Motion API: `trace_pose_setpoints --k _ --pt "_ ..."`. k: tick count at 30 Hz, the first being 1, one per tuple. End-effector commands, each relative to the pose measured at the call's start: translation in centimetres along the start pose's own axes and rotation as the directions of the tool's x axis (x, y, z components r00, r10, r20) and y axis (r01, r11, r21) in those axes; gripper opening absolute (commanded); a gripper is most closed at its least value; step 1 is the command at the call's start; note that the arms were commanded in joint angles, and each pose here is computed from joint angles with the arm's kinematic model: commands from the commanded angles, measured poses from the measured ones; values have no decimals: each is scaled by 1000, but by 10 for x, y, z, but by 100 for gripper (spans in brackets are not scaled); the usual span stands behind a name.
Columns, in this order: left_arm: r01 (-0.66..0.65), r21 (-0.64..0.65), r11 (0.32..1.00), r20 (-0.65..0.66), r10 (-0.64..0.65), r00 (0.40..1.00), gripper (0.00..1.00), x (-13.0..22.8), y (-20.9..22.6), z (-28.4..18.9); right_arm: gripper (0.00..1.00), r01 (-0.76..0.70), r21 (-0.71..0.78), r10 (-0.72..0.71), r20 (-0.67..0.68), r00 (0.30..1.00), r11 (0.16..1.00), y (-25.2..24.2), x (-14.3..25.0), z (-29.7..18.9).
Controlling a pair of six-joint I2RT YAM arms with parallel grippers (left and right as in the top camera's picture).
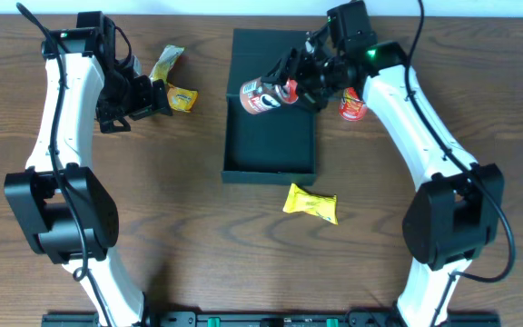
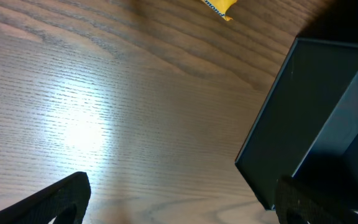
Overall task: Pack container
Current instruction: 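Carry the dark Pringles can left and lower it into the box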
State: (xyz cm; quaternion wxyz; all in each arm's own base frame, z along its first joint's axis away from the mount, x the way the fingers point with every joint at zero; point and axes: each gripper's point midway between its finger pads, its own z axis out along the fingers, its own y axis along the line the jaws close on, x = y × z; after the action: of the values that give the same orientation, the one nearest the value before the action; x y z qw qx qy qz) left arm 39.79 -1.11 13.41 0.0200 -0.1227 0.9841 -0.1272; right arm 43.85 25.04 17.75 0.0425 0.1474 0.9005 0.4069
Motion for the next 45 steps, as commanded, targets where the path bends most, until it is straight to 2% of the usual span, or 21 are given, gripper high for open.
trace_pose_setpoints --k 1,6,18,24,28,32,37,45 --pt "-2 2 1000 17 2 1000 96 -2 -3 -6 72 -63 45 65 -41 997 997 -17 10 23" --pt "-3 2 1000 17 3 1000 95 -2 -3 -6 72 -100 43 103 -78 992 994 -35 14 48" --pt "-3 2 1000 18 2 1000 95 -2 -3 -6 73 -141 91 151 -103 983 986 -65 12 71" --pt "-2 2 1000 18 2 1000 95 -2 -3 -6 72 -140 148 151 -70 986 979 -83 6 78" --pt "-2 0 1000 19 2 1000 95 -2 -2 -6 76 -130 199 138 -25 990 971 -94 0 76" --pt "-3 0 1000 20 3 1000 95 -3 -2 -6 77 -133 197 140 -21 990 971 -95 -2 75" --pt "-4 1 1000 26 4 1000 95 -4 -3 -6 77 -143 126 150 -51 987 982 -81 -2 77" --pt "-4 1 1000 25 4 1000 95 -4 -3 -6 78 -145 228 136 53 989 963 -107 -21 67"
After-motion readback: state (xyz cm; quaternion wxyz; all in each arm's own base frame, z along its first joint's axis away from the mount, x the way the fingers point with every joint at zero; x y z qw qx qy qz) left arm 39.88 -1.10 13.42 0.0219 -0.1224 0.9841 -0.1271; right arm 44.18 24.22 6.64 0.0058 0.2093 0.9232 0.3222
